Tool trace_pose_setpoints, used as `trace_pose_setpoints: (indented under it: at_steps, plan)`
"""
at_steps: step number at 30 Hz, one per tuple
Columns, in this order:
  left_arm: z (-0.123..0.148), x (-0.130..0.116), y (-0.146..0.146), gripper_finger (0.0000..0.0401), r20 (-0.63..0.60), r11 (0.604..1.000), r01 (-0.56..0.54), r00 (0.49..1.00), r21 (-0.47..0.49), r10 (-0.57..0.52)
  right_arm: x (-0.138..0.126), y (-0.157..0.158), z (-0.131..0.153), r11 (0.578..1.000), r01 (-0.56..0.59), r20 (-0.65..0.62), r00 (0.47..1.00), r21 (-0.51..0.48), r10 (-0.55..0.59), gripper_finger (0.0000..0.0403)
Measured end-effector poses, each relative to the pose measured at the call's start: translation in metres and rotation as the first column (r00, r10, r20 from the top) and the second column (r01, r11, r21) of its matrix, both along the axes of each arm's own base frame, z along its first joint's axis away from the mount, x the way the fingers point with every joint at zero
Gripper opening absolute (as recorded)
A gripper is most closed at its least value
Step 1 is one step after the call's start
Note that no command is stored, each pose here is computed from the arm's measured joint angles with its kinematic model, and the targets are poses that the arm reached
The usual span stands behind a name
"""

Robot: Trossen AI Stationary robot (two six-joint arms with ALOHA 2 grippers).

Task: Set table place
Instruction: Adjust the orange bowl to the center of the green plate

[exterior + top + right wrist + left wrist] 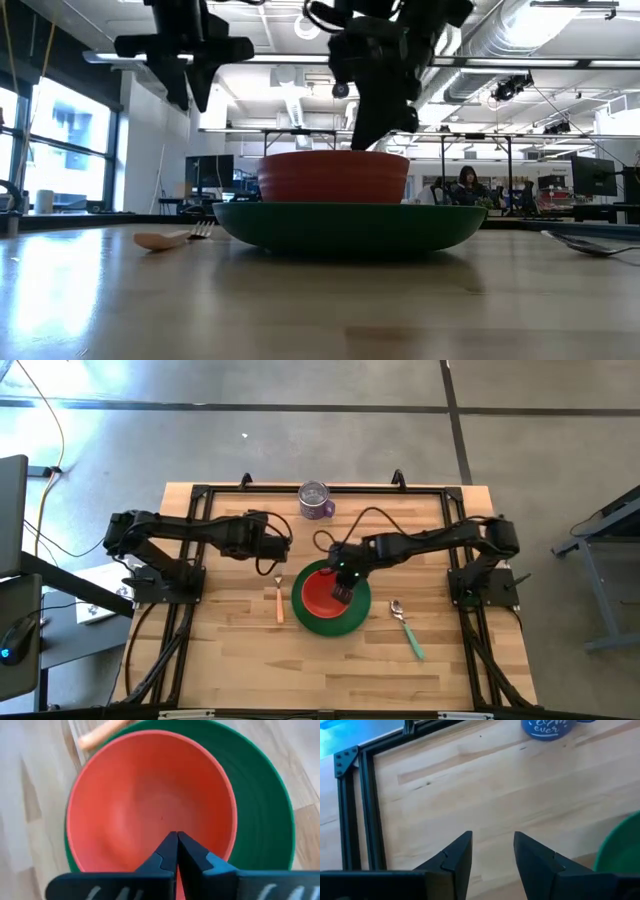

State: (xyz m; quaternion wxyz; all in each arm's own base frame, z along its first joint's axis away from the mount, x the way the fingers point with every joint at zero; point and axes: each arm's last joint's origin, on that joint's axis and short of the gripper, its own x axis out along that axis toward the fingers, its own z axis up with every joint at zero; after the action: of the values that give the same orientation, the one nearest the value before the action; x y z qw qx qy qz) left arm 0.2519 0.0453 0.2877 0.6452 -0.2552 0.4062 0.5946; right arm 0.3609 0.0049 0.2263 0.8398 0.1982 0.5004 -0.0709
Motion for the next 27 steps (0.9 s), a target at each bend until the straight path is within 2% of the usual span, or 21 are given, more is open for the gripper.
trace_pose_setpoints:
  at_steps: [6,10,27]
  plan:
    - [0.0,0.001,0.001,0.0131,-0.01,0.999,0.034,0.999,0.0,-0.034,0.018,0.01,-0.013,0.997,-0.075,-0.098,0.993,-0.027,0.072,0.0]
    - [0.0,0.001,0.001,0.0131,-0.013,0.999,0.041,0.999,0.0,-0.041,0.021,0.014,-0.02,0.996,-0.087,-0.139,0.987,-0.018,0.083,0.0]
    - [0.0,0.002,0.001,0.0131,-0.01,0.999,0.047,0.999,0.001,-0.047,0.005,0.033,-0.019,0.998,-0.06,-0.268,0.961,0.013,0.061,0.0]
